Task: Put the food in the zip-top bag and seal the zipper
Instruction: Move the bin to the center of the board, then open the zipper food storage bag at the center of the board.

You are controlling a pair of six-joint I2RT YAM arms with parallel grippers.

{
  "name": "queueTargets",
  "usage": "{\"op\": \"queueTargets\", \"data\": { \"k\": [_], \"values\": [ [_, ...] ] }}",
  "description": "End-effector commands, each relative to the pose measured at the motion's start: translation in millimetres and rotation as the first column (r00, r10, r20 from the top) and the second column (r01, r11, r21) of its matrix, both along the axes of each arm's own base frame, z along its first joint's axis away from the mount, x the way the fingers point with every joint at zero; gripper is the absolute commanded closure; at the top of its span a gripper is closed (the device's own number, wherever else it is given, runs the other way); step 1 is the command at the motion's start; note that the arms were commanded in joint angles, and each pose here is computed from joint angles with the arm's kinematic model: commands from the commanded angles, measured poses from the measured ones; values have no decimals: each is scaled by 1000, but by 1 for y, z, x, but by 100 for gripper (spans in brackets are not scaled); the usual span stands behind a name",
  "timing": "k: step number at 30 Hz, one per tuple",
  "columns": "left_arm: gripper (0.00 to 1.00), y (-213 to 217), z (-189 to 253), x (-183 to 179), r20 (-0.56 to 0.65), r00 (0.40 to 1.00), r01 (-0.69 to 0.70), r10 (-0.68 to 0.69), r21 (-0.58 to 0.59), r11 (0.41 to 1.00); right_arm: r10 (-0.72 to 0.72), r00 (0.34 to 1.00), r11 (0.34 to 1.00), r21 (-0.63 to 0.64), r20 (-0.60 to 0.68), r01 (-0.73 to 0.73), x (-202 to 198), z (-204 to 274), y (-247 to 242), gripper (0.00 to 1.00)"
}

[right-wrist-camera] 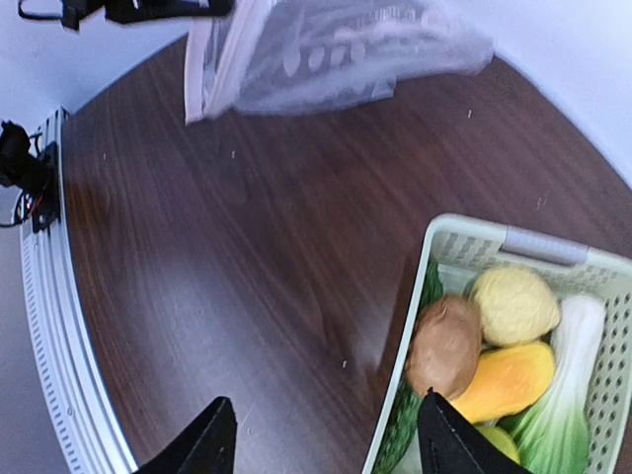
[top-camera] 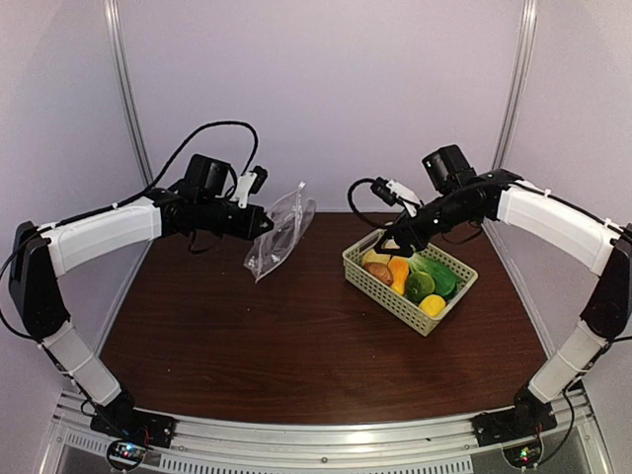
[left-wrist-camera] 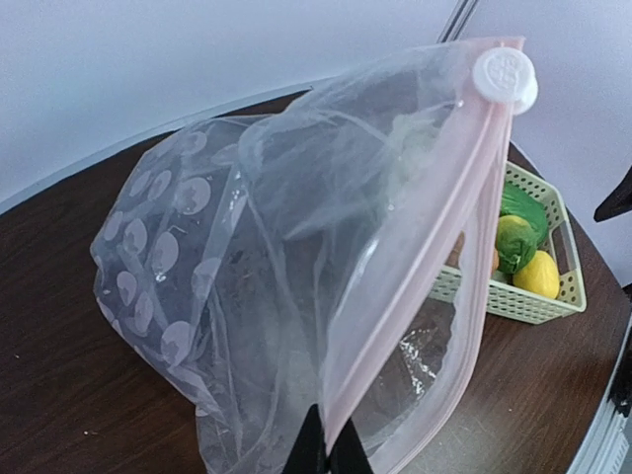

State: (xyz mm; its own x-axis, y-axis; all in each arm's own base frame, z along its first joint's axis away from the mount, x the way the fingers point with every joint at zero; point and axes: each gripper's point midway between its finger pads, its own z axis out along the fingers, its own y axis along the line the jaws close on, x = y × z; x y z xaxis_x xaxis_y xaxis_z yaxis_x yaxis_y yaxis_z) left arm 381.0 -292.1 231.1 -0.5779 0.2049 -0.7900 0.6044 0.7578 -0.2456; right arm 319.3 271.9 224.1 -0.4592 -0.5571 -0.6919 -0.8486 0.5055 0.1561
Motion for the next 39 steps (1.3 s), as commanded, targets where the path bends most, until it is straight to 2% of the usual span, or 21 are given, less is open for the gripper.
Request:
{"op": "queueTargets", "data": {
  "k": [1, 3, 5, 7, 10, 13, 15, 20, 23, 26, 29, 31, 33, 35, 38, 39],
  "values": [
    [100, -15, 13, 8, -31, 999, -41, 37, -157, 987, -35, 994, 989, 144, 104, 19, 30, 51, 44, 34],
    [100, -20, 12, 8, -38, 998, -63, 56, -185, 981, -78, 987, 984, 171, 142, 53, 46, 65, 63, 27],
    [100, -26, 13, 7, -43, 996, -85, 77, -215, 973, -69, 988, 979, 200, 140, 40, 50, 71, 86, 24],
    [100, -30, 17, 8, -52, 994, -110, 100, -256, 961, -45, 990, 978, 206, 137, 16, 50, 72, 110, 15],
    [100, -38, 25, 7, -58, 991, -132, 120, -302, 944, -52, 982, 982, 188, 183, 17, 54, 76, 135, 13],
    [100, -41, 32, 5, -48, 989, -150, 142, -312, 938, -179, 960, 976, 162, 216, 146, 77, 68, 139, 12],
    [100, -38, 37, 2, -45, 987, -163, 157, -318, 934, -311, 927, 948, 138, 211, 286, 99, 56, 130, 14],
    [100, -22, 42, -4, -29, 980, -196, 196, -276, 941, -485, 851, 874, 81, 200, 479, 131, 27, 106, 26],
    [100, 0, 39, 0, 21, 960, -272, 279, -176, 946, -553, 808, 832, 95, 201, 546, 145, 28, 84, 34],
    [100, 7, 43, -2, 68, 959, -262, 274, -139, 955, -564, 798, 824, 93, 214, 558, 152, 30, 73, 39],
    [100, 10, 41, 0, 78, 958, -268, 276, -100, 958, -546, 805, 836, 86, 232, 542, 152, 31, 73, 41],
    [100, 8, 39, 3, 87, 960, -261, 266, -70, 963, -484, 850, 875, 101, 210, 473, 146, 33, 85, 40],
    [100, 7, 35, 7, 93, 961, -257, 259, -40, 966, -316, 938, 944, 144, 140, 297, 123, 35, 114, 37],
    [100, 5, 30, 13, 107, 962, -251, 250, 0, 968, -107, 993, 973, 210, 56, 93, 89, 45, 139, 31],
    [100, 10, 15, 22, 104, 962, -259, 253, 57, 964, 110, 994, 964, 244, -16, -102, 43, 57, 145, 22],
    [100, 12, 11, 23, 92, 964, -255, 249, 59, 965, 126, 992, 964, 236, -12, -120, 35, 63, 138, 14]
  ]
}}
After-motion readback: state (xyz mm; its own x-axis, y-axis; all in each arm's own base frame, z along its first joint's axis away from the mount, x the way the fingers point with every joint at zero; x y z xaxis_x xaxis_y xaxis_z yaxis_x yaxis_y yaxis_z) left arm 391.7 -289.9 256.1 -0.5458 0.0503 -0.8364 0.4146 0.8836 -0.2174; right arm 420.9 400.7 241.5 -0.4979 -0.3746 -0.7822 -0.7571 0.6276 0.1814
